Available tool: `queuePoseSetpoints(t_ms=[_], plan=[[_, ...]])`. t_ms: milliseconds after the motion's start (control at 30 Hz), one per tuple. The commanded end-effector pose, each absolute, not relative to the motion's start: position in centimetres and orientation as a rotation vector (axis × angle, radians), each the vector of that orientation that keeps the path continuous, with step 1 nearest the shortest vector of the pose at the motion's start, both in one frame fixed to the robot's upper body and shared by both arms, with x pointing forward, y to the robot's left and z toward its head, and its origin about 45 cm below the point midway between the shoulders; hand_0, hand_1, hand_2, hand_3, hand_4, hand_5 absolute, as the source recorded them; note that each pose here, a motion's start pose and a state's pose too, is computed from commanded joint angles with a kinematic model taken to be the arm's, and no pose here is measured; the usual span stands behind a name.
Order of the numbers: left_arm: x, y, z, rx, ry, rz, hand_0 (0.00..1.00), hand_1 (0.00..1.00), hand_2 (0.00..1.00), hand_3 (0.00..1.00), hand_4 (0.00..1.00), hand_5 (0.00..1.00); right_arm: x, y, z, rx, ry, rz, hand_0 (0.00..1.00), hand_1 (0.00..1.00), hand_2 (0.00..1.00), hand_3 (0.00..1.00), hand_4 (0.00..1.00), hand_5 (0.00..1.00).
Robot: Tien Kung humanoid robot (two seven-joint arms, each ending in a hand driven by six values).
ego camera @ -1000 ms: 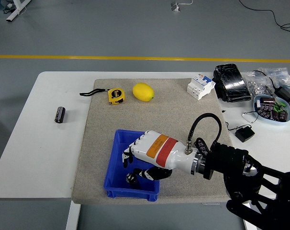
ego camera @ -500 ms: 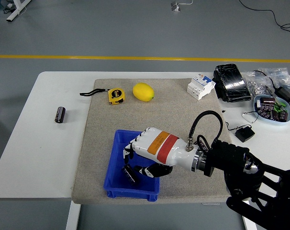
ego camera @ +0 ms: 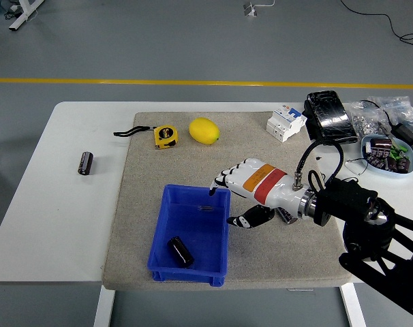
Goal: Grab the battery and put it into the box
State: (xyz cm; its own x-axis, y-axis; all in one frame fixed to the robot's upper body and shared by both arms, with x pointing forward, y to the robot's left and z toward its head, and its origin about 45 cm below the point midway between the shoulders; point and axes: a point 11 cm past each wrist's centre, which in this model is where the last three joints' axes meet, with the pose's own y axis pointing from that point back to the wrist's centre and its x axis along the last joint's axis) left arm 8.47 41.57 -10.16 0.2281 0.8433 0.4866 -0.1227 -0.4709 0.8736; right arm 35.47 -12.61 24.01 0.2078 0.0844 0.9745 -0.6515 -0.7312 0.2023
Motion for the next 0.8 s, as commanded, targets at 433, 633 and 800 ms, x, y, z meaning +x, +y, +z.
queuePoseSetpoints(t_ms=[433, 633, 800], plan=[[8.3, 41.5, -10.2, 1.630, 0.691, 1.379, 0.678, 0.629, 0.655, 0.644, 0.662, 0.682, 37.6, -18.3, 21.5, 1.735, -0.474, 1.489, 0.584, 0.650, 0.761, 0.748, 0.886, 0.217], [8.5, 41.3, -10.2, 1.621, 0.690, 1.381, 0.678, 0.632, 0.660, 0.644, 0.661, 0.684, 37.9, -19.4, 21.0, 1.688, -0.430, 1.480, 0.595, 0.660, 0.776, 0.764, 0.894, 0.219], [8.7, 41.2, -10.2, 1.615, 0.688, 1.385, 0.678, 0.634, 0.663, 0.643, 0.659, 0.683, 38.1, -19.9, 20.5, 1.668, -0.403, 1.475, 0.612, 0.669, 0.796, 0.790, 0.907, 0.218]])
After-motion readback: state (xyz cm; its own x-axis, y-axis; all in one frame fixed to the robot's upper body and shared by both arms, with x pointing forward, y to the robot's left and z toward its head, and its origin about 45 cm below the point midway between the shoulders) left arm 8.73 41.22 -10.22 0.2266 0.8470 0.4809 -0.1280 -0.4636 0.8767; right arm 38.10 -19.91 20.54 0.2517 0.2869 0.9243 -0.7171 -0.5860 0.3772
